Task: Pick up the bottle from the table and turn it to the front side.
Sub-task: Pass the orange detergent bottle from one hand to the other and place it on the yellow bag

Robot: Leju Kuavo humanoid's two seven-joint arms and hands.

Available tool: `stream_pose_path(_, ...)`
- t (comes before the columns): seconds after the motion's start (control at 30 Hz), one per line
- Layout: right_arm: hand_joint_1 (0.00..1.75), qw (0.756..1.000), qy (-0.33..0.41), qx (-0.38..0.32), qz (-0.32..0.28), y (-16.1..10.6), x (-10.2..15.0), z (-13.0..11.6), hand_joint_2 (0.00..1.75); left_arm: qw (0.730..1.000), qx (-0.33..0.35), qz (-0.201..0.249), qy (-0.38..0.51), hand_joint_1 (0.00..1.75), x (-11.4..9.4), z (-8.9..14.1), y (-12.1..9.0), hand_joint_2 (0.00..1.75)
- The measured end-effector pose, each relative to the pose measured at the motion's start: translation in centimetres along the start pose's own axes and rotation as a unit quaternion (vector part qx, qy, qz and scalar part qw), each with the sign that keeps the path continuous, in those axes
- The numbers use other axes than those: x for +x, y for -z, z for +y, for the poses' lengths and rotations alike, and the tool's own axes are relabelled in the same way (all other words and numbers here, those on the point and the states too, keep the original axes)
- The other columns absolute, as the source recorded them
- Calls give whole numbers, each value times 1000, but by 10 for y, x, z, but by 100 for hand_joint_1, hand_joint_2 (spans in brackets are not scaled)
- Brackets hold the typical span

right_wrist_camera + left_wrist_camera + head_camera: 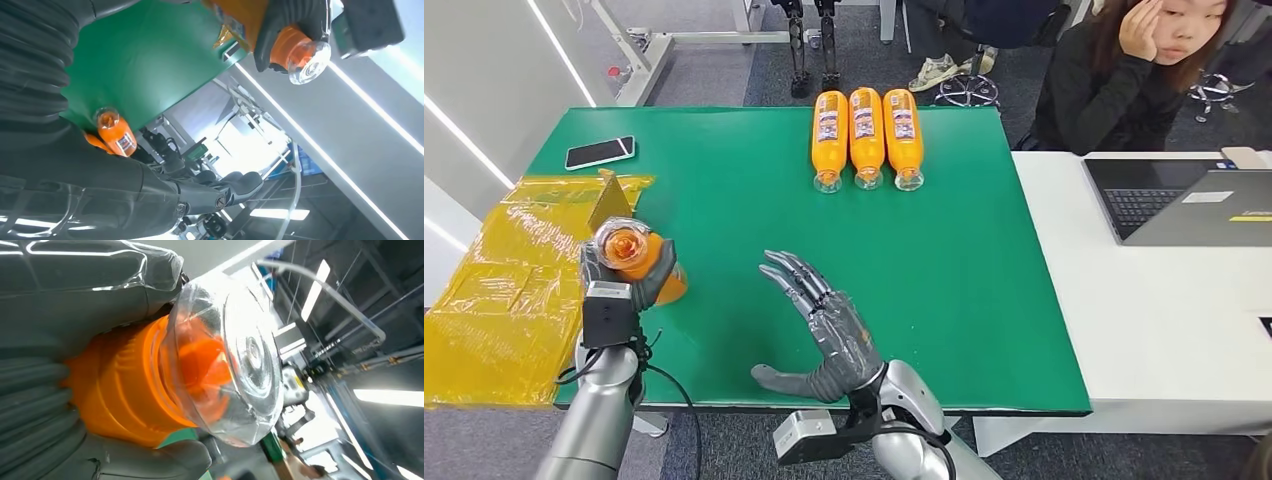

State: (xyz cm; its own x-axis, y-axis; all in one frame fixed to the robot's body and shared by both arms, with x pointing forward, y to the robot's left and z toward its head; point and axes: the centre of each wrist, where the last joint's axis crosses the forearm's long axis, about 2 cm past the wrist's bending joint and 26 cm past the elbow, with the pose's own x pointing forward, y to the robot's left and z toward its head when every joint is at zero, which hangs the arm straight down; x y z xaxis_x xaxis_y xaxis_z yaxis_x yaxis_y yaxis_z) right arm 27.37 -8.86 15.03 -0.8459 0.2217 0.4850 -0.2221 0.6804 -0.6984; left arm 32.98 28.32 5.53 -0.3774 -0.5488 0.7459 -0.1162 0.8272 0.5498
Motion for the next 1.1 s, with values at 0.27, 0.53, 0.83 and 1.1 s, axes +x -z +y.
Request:
stream_pose_path(0.27, 0, 1000, 3, 6, -1, -1, -3, 5, 175, 976, 3, -12, 215, 174, -26, 43, 12, 175)
stream_pose_path(0.53, 0, 1000, 3, 3, 1, -6, -7, 6, 175, 910, -63, -45, 408, 173, -31, 68, 27, 175)
stream_pose_path(0.83, 0, 1000, 1, 9, 6, -10, -9, 5, 175, 836, -129, -11, 533, 147, -39, 67, 25, 175)
stream_pose_path(1.1, 0, 1000, 1, 13, 13, -15, -12, 4, 175, 783, -227, 24, 579, 65, -54, 59, 8, 175)
